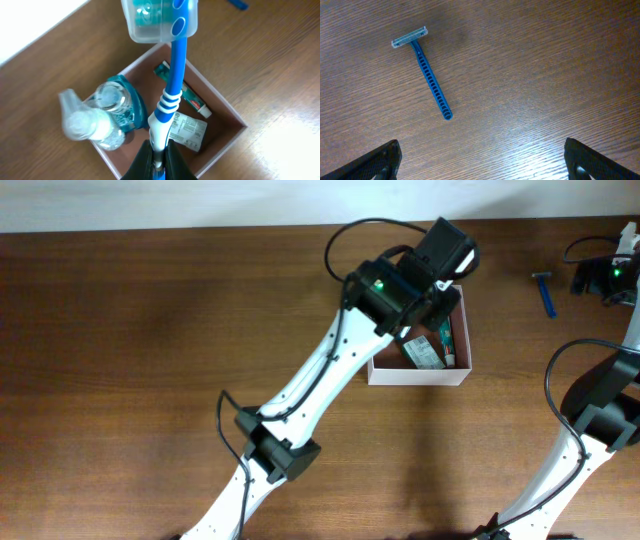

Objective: Pack container
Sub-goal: 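Lift the toothbrush and lower it into the pink box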

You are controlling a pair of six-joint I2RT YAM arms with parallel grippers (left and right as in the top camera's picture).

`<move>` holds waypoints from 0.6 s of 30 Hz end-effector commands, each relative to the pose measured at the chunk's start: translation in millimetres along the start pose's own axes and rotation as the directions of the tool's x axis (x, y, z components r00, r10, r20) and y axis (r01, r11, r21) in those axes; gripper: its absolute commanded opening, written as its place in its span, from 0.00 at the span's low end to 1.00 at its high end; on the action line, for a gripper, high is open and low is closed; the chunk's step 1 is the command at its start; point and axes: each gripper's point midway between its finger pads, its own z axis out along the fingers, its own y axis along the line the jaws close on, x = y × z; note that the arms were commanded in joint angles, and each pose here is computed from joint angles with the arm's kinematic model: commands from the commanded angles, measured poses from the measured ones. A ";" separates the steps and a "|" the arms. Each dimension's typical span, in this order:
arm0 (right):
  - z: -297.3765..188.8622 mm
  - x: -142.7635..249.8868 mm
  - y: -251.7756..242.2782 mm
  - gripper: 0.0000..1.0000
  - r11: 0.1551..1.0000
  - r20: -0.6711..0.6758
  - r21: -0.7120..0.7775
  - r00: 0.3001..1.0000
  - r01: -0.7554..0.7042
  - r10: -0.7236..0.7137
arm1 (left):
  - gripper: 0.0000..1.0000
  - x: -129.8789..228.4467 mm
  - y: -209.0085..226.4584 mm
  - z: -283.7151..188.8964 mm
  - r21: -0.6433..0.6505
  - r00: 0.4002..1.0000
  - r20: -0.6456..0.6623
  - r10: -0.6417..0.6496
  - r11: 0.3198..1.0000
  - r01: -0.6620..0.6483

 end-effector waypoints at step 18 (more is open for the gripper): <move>-3.2 -4.5 -1.9 0.99 1.000 0.013 0.012 1.000 0.008 -0.009 | 0.71 30.8 -7.0 65.0 0.023 0.995 -0.100 0.029 0.999 -0.027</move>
